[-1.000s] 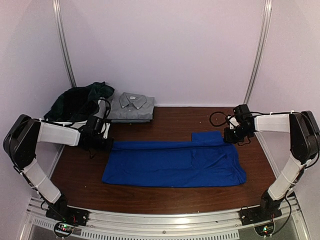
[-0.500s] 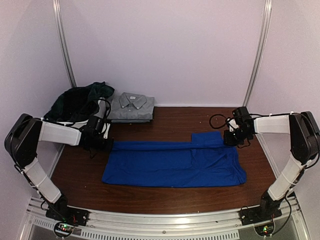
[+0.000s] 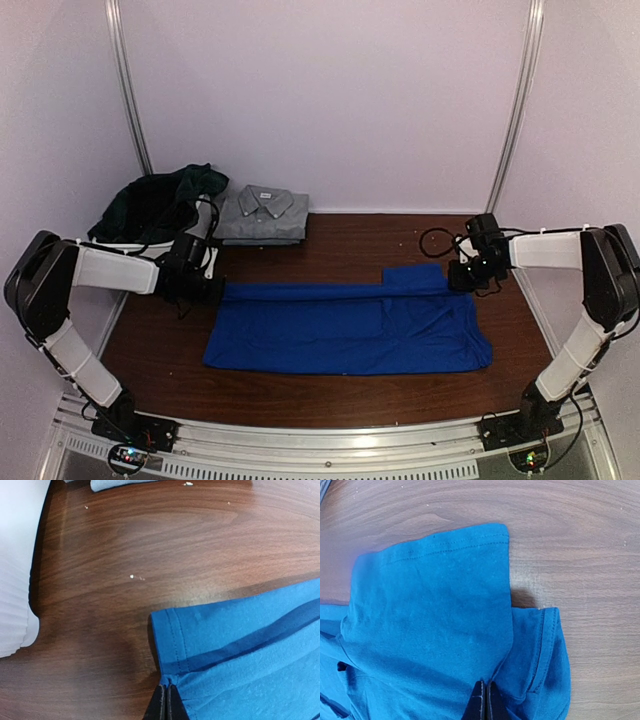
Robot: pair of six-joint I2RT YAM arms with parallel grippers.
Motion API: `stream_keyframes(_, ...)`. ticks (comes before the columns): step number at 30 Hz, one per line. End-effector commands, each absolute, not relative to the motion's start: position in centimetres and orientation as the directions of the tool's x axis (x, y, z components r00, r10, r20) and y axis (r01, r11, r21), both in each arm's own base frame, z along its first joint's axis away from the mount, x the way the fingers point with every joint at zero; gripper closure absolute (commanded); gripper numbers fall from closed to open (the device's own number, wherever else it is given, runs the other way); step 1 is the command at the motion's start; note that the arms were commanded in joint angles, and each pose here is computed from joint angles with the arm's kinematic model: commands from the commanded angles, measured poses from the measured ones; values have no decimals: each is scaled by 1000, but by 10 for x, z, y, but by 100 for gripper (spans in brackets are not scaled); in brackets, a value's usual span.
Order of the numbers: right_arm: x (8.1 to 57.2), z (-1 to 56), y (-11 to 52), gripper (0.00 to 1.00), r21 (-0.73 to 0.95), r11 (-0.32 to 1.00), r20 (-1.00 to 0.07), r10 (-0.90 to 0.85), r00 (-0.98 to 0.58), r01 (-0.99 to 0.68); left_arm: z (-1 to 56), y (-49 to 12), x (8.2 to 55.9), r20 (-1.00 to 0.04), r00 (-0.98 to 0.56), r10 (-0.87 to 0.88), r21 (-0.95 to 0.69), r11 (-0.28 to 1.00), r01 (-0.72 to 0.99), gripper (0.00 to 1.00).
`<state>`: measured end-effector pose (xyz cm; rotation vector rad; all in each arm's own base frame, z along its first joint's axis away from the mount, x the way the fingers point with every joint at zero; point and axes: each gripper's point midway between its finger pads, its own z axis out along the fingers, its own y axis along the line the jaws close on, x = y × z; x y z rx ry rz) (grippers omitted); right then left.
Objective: Fold and stack the mixed laundry pile
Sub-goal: Fold the 1/3-folded T-shirt at the center of the board.
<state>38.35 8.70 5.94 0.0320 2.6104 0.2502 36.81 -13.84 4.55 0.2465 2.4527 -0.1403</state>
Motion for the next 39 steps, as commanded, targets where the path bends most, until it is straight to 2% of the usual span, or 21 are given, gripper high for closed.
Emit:
stream_keyframes(1,371,47,77,100,142,990,-468,78,-880,13,41,-130,364,-625,-769,134,-15,983,184,100)
stream_keyframes(5,366,34,74,98,136,990,-438,90,-895,33,32,-135,359,-592,-793,146,-33,978,205,100)
stream_keyframes(8,367,38,74,84,132,991,-441,91,-893,36,32,-138,354,-578,-802,150,-53,974,220,94)
stream_keyframes(12,374,67,72,63,129,991,-494,86,-865,25,60,-139,353,-646,-756,108,-88,973,214,76)
stream_keyframes(16,388,100,70,55,123,992,-565,73,-822,3,90,-144,365,-685,-722,96,-96,971,220,73)
stream_keyframes(25,423,108,108,56,242,961,-563,29,-826,-131,94,-173,398,-671,-726,154,-109,947,302,70)
stream_keyframes(31,447,93,104,53,200,972,-543,8,-840,-120,77,-201,404,-631,-751,193,-152,919,365,64)
stream_keyframes(39,480,65,87,49,165,983,-502,15,-865,-78,81,-244,419,-644,-715,273,-138,878,459,59)
